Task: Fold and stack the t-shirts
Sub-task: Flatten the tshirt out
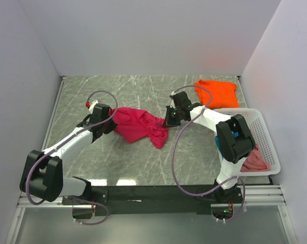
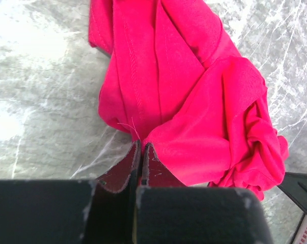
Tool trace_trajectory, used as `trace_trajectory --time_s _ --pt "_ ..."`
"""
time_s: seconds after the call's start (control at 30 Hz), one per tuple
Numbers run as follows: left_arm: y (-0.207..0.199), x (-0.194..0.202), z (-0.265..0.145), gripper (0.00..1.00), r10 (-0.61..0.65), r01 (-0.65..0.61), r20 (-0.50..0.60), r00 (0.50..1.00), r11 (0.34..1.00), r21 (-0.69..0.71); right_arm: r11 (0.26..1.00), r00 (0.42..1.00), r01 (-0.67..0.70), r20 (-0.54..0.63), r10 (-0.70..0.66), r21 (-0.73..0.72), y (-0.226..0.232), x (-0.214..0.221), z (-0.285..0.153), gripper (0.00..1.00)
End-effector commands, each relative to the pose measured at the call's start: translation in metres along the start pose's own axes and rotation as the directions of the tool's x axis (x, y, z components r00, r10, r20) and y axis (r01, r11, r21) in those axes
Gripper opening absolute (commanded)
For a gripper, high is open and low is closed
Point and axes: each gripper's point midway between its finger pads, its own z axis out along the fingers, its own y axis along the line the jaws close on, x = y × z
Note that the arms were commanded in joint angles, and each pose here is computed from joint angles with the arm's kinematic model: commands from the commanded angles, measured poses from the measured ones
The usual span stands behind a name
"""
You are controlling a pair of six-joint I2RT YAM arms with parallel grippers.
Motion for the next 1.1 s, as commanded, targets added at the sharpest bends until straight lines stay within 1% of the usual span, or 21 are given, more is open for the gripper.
trace_trajectory --time_s 0.0,0.2,0.27,0.3,0.33,0.4,0.43,0.5,0.6,0.63,0.7,0.73,0.8,0.83,0.87,0.9,0.93,0.97,1.0,1.03,1.07 --pt "-0.008 -0.021 -0.014 0.01 -0.005 0.003 0.074 0.997 1.0 0.017 0.994 0.994 0.056 0.095 -0.047 -0.097 0.031 -0.018 -0.025 0.0" --pt "-0.025 -0.052 -0.045 0.01 -0.038 0.026 0.172 0.984 0.997 0.069 0.992 0.959 0.111 0.269 -0.091 -0.061 0.04 -0.043 -0.076 0.0" --pt "-0.034 -0.069 -0.065 0.01 -0.067 0.045 0.222 0.973 0.994 0.102 0.99 0.931 0.134 0.349 -0.11 -0.045 0.047 -0.055 -0.103 0.0" --pt "-0.038 -0.076 -0.073 0.01 -0.077 0.051 0.243 0.967 0.992 0.114 0.992 0.917 0.126 0.381 -0.115 -0.002 0.042 -0.061 -0.112 0.0" --pt "-0.046 -0.089 -0.085 0.01 -0.097 0.061 0.276 0.956 0.989 0.136 0.989 0.886 0.148 0.443 -0.136 0.009 0.05 -0.073 -0.136 0.0" --pt "-0.046 -0.111 -0.112 0.01 -0.144 0.099 0.356 0.923 0.985 0.143 0.987 0.844 0.146 0.513 -0.158 0.064 0.049 -0.087 -0.164 0.0" --pt "-0.052 -0.128 -0.131 0.01 -0.183 0.127 0.402 0.897 0.978 0.163 0.985 0.801 0.158 0.574 -0.167 0.065 0.058 -0.098 -0.192 0.0" --pt "-0.053 -0.153 -0.168 0.01 -0.223 0.137 0.49 0.843 0.969 0.205 0.985 0.755 0.122 0.632 -0.172 0.123 0.059 -0.11 -0.231 0.0" --pt "-0.071 -0.185 -0.233 0.01 -0.312 0.119 0.571 0.759 0.93 0.349 0.983 0.645 0.151 0.744 -0.175 0.1 0.078 -0.119 -0.297 0.0" --pt "-0.076 -0.194 -0.253 0.01 -0.338 0.106 0.588 0.735 0.914 0.393 0.981 0.597 0.171 0.782 -0.179 0.094 0.085 -0.117 -0.326 0.0" --pt "-0.083 -0.207 -0.293 0.01 -0.371 0.053 0.623 0.688 0.883 0.467 0.976 0.54 0.198 0.822 -0.184 0.089 0.093 -0.114 -0.359 0.0" --pt "-0.088 -0.214 -0.317 0.01 -0.393 0.027 0.636 0.664 0.863 0.505 0.971 0.475 0.228 0.861 -0.182 0.079 0.103 -0.111 -0.395 0.0" --pt "-0.092 -0.221 -0.351 0.01 -0.4 -0.032 0.66 0.636 0.841 0.54 0.959 0.413 0.276 0.893 -0.178 0.063 0.117 -0.103 -0.434 0.0" --pt "-0.097 -0.226 -0.38 0.01 -0.418 -0.069 0.665 0.619 0.815 0.576 0.951 0.374 0.302 0.909 -0.183 0.067 0.121 -0.096 -0.455 0.0" --pt "-0.098 -0.227 -0.398 0.01 -0.415 -0.109 0.68 0.604 0.803 0.586 0.94 0.359 0.336 0.915 -0.186 0.059 0.127 -0.09 -0.466 0.0" --pt "-0.099 -0.228 -0.415 0.01 -0.423 -0.139 0.687 0.591 0.785 0.603 0.929 0.33 0.367 0.927 -0.181 0.051 0.134 -0.083 -0.486 0.0" --pt "-0.105 -0.229 -0.442 0.01 -0.442 -0.197 0.689 0.575 0.742 0.64 0.917 0.302 0.396 0.935 -0.185 0.054 0.138 -0.075 -0.501 0.0" --pt "-0.104 -0.229 -0.46 0.01 -0.442 -0.239 0.704 0.556 0.727 0.644 0.898 0.3 0.438 0.936 -0.184 0.036 0.145 -0.065 -0.51 0.0" --pt "-0.105 -0.228 -0.473 0.01 -0.442 -0.267 0.71 0.548 0.712 0.649 0.885 0.27 0.465 0.947 -0.172 0.029 0.151 -0.058 -0.527 0.0" --pt "-0.106 -0.228 -0.497 0.01 -0.457 -0.305 0.714 0.53 0.683 0.663 0.872 0.239 0.488 0.956 -0.168 0.032 0.154 -0.05 -0.541 0.0" --pt "-0.108 -0.224 -0.508 0.01 -0.441 -0.349 0.725 0.529 0.666 0.659 0.865 0.217 0.501 0.963 -0.161 0.032 0.156 -0.044 -0.552 0.0"
